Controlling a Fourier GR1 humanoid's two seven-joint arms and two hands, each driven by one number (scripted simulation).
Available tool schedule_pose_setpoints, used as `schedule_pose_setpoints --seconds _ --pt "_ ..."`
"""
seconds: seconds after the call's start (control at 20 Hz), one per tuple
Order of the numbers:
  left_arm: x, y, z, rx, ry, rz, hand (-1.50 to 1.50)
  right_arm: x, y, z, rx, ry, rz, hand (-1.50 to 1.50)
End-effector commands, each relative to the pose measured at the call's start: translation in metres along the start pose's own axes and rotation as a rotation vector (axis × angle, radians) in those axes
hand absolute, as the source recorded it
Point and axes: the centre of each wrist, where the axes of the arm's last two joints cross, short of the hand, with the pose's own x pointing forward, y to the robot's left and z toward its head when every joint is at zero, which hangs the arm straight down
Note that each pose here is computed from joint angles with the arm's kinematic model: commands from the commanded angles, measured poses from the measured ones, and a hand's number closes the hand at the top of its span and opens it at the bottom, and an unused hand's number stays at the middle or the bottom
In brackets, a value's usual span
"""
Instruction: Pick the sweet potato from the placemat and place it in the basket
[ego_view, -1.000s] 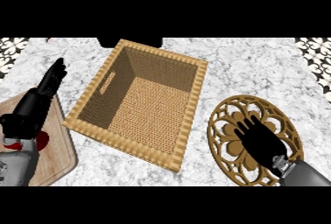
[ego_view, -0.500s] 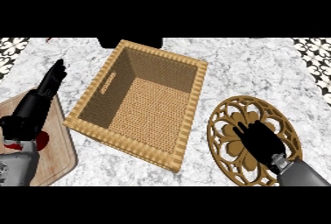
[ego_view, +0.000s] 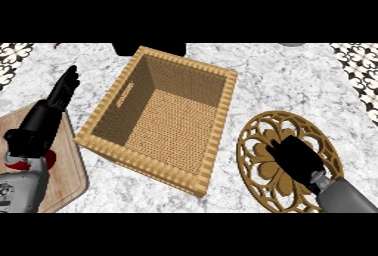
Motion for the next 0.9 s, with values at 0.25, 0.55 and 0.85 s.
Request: schedule_pose_setpoints --seconds 0.25,0.55,0.85 --pt "-0.010 0.001 0.008 0.043 0.023 -0.013 0.00 -0.018 0.031 0.002 -0.068 0.245 -0.375 1.50" --pt "-0.024 0.015 0.017 0.064 0.047 -0.008 0.00 -0.023 0.037 0.012 -0.237 0.632 -0.864 1.50" --pt "-0.010 0.005 0.020 0.030 0.022 -0.003 0.00 -0.042 -0.020 0.045 -0.736 0.727 -1.085 1.50"
